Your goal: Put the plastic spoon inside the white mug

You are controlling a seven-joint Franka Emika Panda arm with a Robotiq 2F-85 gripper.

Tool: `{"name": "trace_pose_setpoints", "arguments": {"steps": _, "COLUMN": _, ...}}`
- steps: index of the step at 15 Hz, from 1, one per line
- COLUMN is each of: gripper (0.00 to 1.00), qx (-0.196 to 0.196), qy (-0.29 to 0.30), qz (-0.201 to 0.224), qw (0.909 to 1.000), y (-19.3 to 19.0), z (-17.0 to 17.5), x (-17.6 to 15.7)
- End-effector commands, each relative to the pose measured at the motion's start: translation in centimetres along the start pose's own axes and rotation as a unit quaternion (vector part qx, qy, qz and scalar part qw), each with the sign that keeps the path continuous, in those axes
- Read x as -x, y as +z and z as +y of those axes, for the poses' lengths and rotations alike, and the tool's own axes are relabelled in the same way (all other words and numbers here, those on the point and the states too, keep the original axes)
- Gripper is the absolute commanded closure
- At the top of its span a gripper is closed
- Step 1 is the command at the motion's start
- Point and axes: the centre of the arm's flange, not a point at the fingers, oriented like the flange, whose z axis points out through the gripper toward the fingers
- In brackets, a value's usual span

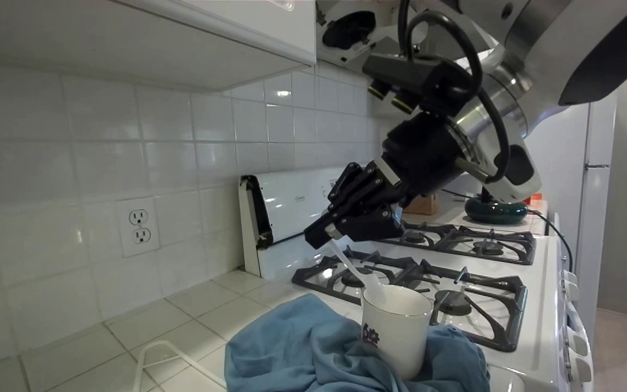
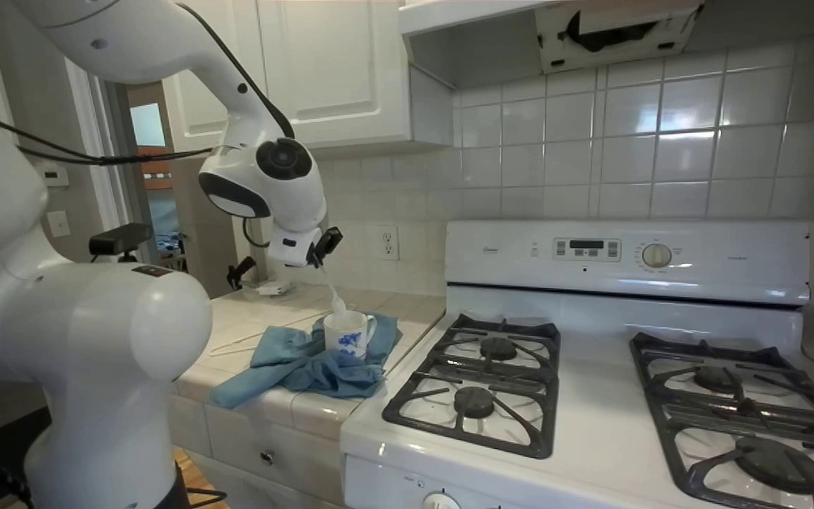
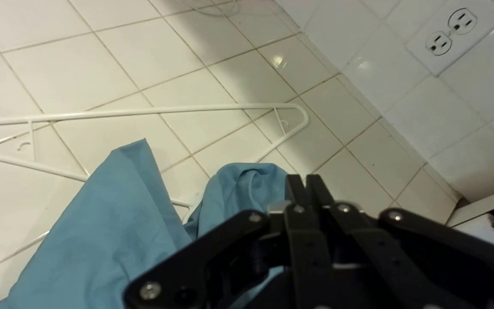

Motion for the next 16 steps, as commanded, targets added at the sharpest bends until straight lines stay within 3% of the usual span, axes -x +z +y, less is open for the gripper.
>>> {"name": "trace_pose_setpoints", "arguments": {"steps": 1, "gripper": 0.99, "qx": 0.008, "qy": 0.013, "qz": 0.005, "qw": 0.9999, "y": -0.2, "z": 2.2, "x": -2.6}}
{"name": "trace_pose_setpoints", "arguments": {"steps": 10, "gripper": 0.99, "qx": 0.004, "qy": -0.019, "qz": 0.018, "qw": 0.9996, "y": 1.0, "z": 2.9, "x": -4.5}}
{"name": "trace_pose_setpoints", "arguments": {"steps": 11, "gripper": 0.74, "qx": 0.004, "qy": -0.020, "qz": 0.019, "qw": 0.9996, "y": 1.1, "z": 3.0, "x": -4.7}}
{"name": "trace_pose_setpoints", "arguments": {"steps": 16, "gripper": 0.42, "qx": 0.000, "qy": -0.047, "qz": 0.030, "qw": 0.9985, "y": 0.4, "z": 3.0, "x": -3.6}}
